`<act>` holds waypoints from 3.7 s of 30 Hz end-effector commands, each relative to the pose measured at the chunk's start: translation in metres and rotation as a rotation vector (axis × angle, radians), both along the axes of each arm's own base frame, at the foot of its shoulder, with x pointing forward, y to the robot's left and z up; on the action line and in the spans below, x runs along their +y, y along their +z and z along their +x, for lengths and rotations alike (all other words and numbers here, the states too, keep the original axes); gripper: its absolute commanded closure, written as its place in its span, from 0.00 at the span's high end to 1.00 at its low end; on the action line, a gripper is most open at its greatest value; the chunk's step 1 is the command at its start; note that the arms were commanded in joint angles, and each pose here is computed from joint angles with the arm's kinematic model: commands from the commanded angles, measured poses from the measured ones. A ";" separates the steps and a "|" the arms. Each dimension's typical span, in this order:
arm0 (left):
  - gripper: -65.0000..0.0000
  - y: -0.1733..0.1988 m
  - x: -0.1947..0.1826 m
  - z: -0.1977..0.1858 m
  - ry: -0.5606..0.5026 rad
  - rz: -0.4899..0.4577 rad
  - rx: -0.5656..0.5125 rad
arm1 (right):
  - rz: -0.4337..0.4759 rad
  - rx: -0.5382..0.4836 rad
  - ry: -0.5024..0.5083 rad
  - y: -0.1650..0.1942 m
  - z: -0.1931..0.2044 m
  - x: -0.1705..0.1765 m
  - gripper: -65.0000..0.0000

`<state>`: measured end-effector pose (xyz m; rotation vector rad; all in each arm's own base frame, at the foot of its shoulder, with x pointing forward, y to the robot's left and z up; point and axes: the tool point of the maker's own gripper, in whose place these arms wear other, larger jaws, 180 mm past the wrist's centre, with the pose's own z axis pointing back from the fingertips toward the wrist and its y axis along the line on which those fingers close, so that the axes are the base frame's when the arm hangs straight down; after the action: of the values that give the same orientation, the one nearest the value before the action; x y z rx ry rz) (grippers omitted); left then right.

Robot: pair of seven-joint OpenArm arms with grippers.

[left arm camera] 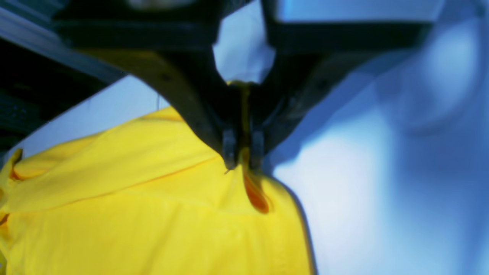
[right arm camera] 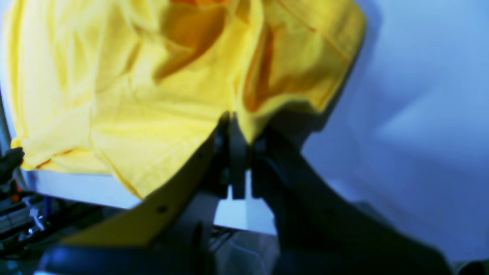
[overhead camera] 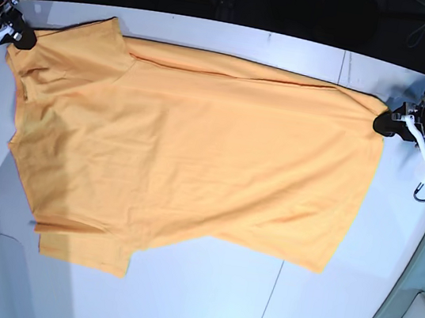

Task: Layout the t-shirt on the table in an organized manner, then fold the t-shirt properly
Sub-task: 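Pull the shirt taut lengthwise between the left and right grippers, then release the shirt with both grippers and lay it flat, then grasp the shirt's side edge with both grippers and fold it over lengthwise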

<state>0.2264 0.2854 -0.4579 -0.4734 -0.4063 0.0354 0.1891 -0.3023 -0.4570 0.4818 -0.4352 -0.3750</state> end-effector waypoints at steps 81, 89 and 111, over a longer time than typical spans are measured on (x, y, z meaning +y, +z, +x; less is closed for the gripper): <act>0.52 0.028 0.029 0.168 0.378 -0.020 -0.296 | -0.252 -0.243 -0.148 0.021 0.228 -0.024 0.37; 0.41 0.011 -0.017 0.173 0.302 -0.042 -0.252 | -0.202 -0.287 -0.071 0.024 0.232 -0.002 0.37; 0.00 0.073 -0.036 0.145 0.064 -0.203 -0.240 | -0.245 -0.302 -0.011 0.066 0.181 -0.046 0.00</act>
<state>0.3527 0.2418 -0.4093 -0.6615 -0.5724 0.0975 0.3535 -0.3359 -0.4169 0.3050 -0.6835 -0.2627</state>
